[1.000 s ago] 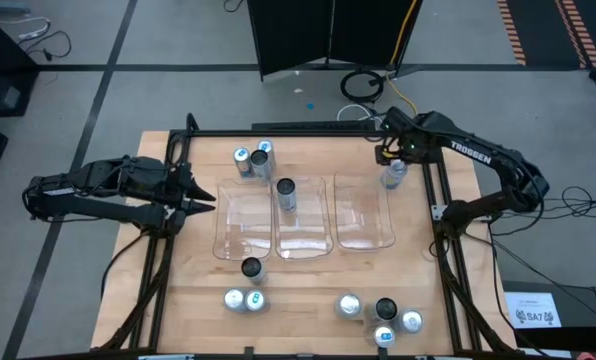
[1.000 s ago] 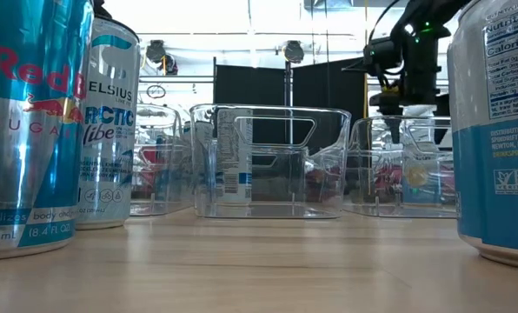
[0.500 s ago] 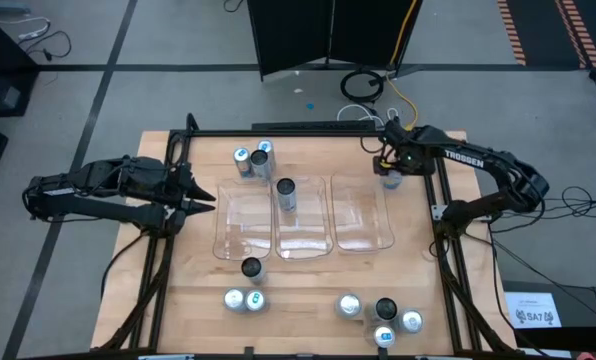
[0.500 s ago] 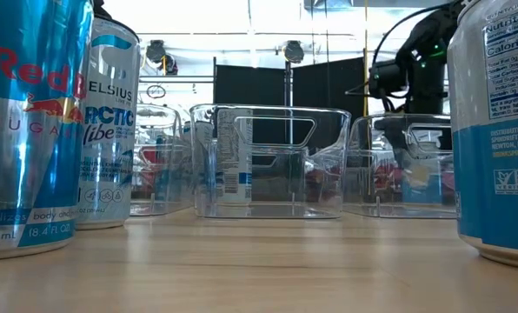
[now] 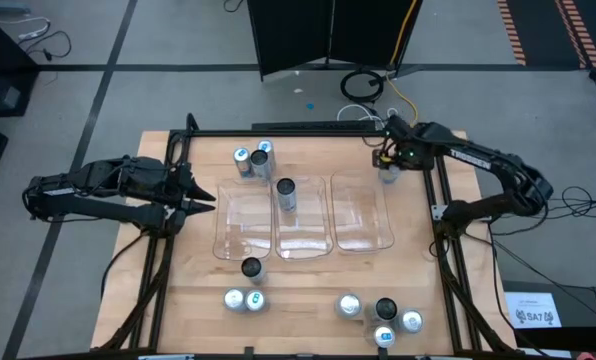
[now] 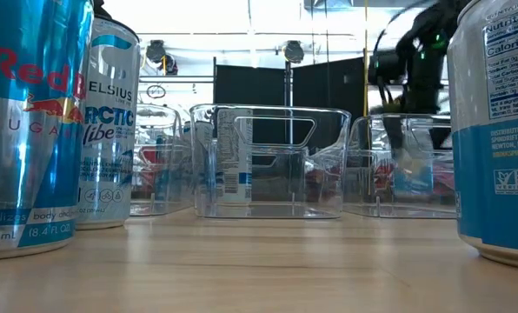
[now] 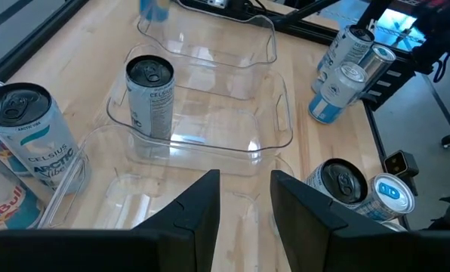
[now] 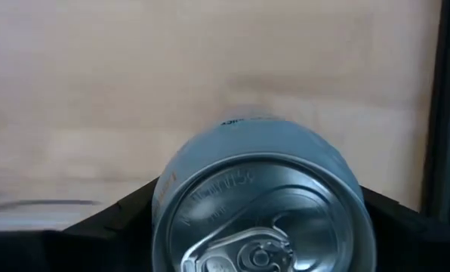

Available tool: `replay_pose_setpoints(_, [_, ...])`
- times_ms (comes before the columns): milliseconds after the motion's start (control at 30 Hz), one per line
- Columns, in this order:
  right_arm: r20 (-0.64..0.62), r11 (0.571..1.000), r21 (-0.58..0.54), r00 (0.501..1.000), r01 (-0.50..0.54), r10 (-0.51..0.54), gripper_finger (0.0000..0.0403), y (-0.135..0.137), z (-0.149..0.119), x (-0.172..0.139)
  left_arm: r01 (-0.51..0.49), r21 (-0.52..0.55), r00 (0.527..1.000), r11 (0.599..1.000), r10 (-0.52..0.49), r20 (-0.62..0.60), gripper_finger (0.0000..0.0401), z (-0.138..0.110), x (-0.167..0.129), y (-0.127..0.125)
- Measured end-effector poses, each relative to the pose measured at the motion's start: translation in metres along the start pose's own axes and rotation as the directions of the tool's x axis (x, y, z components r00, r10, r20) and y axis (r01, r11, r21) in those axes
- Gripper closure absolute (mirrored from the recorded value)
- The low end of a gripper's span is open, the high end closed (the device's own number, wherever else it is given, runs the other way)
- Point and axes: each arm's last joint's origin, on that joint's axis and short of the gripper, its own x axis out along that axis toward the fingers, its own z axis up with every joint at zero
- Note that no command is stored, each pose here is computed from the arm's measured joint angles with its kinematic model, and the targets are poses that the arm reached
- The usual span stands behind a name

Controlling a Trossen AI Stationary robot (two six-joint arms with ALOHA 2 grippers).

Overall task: Sort soda cans
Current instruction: Put the top blue-white soda can into the right transparent bin

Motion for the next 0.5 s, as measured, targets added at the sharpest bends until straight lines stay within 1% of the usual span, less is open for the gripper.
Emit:
replay_pose_setpoints(100, [0.081, 0.996, -0.015, 0.993, -0.084, 0.085, 0.0114, 0.006, 0.005, -0.030, 0.000, 0.001, 1.000, 1.000, 0.000, 0.000, 0.0273, 0.000, 0.000, 0.000])
replay_pose_setpoints(233, [0.178, 0.973, -0.071, 0.957, -0.218, 0.227, 0.0115, 0.016, 0.003, -0.080, 0.000, 0.001, 1.000, 1.000, 0.000, 0.000, 0.0273, 0.000, 0.000, 0.000])
replay_pose_setpoints(333, [0.199, 0.948, -0.125, 0.929, -0.292, 0.312, 0.0114, 0.025, -0.005, -0.107, 0.000, 0.000, 1.000, 1.000, 0.000, 0.000, 0.0273, 0.000, 0.000, 0.000])
replay_pose_setpoints(433, [0.194, 0.911, -0.189, 0.895, -0.367, 0.401, 0.0114, 0.040, -0.017, -0.128, 0.000, 0.001, 1.000, 1.000, 0.000, 0.000, 0.0273, 0.000, 0.000, 0.000])
replay_pose_setpoints(500, [0.183, 0.899, -0.212, 0.888, -0.383, 0.421, 0.0114, 0.051, -0.027, -0.135, 0.000, 0.001, 1.000, 1.000, 0.000, 0.001, 0.0273, 0.000, 0.000, 0.000])
